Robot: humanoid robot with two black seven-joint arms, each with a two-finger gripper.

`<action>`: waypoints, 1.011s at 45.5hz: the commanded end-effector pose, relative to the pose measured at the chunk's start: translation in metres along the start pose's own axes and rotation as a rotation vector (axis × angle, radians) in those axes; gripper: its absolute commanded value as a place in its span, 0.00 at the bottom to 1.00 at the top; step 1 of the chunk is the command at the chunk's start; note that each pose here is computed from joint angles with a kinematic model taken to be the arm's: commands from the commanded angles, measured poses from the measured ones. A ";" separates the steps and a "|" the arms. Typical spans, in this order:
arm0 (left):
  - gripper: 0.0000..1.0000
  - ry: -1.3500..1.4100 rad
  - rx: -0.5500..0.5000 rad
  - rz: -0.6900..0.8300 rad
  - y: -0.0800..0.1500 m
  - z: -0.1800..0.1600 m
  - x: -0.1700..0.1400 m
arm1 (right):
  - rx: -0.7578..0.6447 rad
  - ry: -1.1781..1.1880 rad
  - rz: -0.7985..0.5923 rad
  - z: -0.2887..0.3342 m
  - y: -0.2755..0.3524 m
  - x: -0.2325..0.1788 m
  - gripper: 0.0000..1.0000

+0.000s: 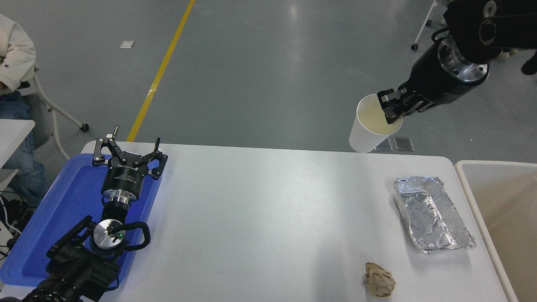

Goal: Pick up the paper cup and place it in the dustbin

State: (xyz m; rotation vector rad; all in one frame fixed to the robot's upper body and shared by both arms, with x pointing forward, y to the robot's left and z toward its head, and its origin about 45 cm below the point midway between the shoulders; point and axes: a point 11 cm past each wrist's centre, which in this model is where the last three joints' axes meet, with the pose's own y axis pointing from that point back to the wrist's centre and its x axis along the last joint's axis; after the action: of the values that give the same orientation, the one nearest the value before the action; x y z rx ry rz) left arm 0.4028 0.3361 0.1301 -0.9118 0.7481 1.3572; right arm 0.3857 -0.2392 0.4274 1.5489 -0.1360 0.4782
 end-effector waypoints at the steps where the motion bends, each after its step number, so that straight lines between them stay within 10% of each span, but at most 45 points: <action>1: 1.00 0.002 0.000 0.001 0.000 -0.001 0.000 | -0.045 0.014 -0.017 0.032 0.006 -0.008 0.00; 46: 1.00 0.003 -0.003 0.001 0.000 0.000 0.000 | -0.304 -0.391 0.004 0.300 -0.010 -0.137 0.00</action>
State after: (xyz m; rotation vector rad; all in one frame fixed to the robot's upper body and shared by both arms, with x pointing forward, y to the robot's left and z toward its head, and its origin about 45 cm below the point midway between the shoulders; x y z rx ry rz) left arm 0.4032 0.3351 0.1301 -0.9159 0.7507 1.3576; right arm 0.3529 -0.4970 0.4053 1.3876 -0.4131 0.2372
